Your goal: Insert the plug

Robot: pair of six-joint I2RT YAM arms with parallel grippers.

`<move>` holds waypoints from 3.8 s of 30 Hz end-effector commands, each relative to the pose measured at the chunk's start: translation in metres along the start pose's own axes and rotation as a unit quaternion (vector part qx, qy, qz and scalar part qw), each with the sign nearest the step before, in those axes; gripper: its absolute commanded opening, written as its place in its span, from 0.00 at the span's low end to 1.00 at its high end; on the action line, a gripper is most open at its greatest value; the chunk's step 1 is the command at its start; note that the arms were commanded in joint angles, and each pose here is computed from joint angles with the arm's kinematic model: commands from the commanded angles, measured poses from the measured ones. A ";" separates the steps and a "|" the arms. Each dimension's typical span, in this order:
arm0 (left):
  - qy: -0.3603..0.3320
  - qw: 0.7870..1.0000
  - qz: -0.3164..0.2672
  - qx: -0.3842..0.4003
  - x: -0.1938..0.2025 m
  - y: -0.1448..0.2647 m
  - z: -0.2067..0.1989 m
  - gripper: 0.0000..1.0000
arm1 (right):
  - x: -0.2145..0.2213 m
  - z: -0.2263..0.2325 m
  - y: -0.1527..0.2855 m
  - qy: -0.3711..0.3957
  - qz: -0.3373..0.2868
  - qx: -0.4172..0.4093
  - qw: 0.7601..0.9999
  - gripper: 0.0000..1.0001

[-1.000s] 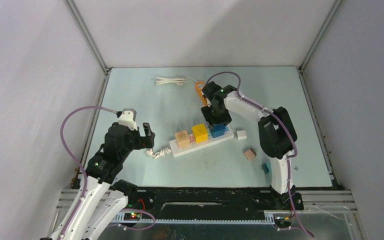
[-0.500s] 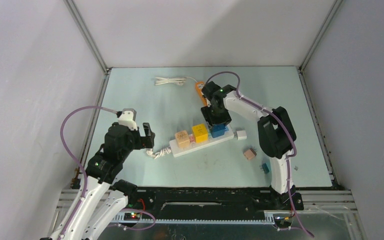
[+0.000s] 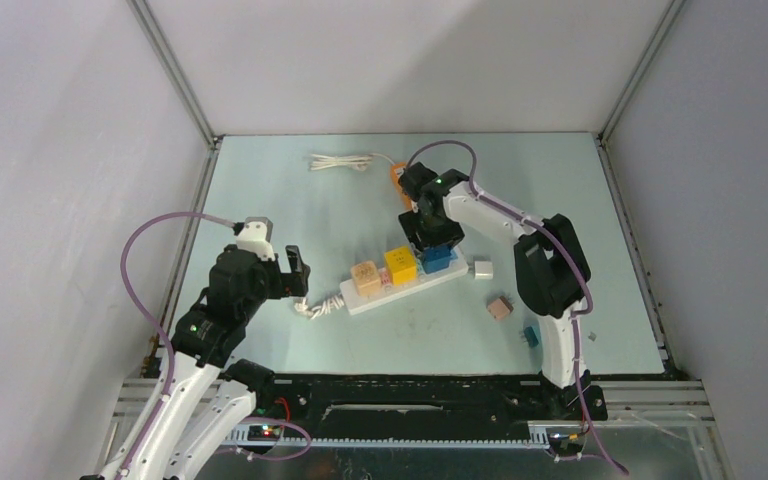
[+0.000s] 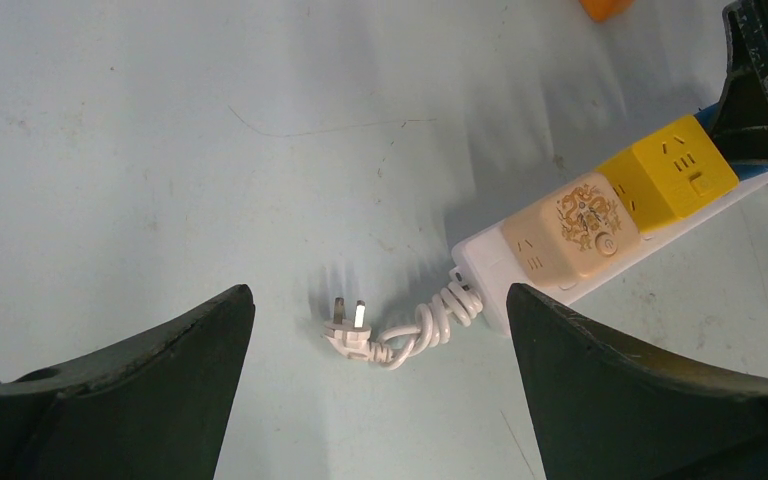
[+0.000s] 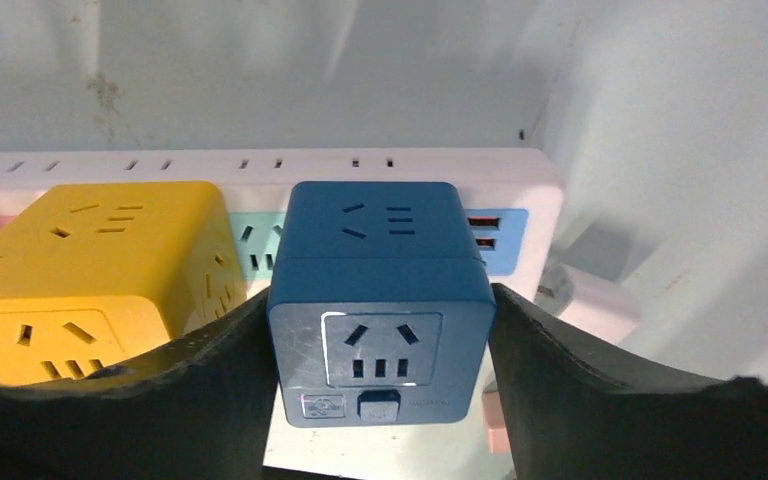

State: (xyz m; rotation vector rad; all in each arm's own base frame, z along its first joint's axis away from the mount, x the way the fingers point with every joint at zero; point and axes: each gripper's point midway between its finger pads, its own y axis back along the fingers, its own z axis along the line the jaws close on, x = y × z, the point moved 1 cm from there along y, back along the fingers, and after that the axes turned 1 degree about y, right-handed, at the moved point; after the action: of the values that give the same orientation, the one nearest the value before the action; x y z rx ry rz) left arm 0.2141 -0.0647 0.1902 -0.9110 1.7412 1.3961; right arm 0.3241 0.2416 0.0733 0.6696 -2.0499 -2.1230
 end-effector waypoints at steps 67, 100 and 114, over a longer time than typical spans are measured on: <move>0.002 1.000 0.009 0.010 0.005 -0.005 -0.003 1.00 | 0.056 -0.112 -0.017 -0.195 -0.079 0.025 0.977 0.23; 0.176 0.897 0.153 0.376 -0.001 0.001 -0.145 0.98 | 0.080 0.082 0.139 0.210 -0.252 -0.215 0.920 0.01; 0.187 0.814 0.281 0.473 0.047 0.013 -0.213 0.81 | 0.100 0.135 0.163 0.297 -0.284 -0.273 0.870 0.00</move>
State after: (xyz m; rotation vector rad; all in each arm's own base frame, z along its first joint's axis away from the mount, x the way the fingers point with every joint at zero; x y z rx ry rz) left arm 0.1710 -0.2599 0.1886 -0.1714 2.6935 0.5476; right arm 0.1426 0.3023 0.1723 1.5384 -1.0417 -2.1537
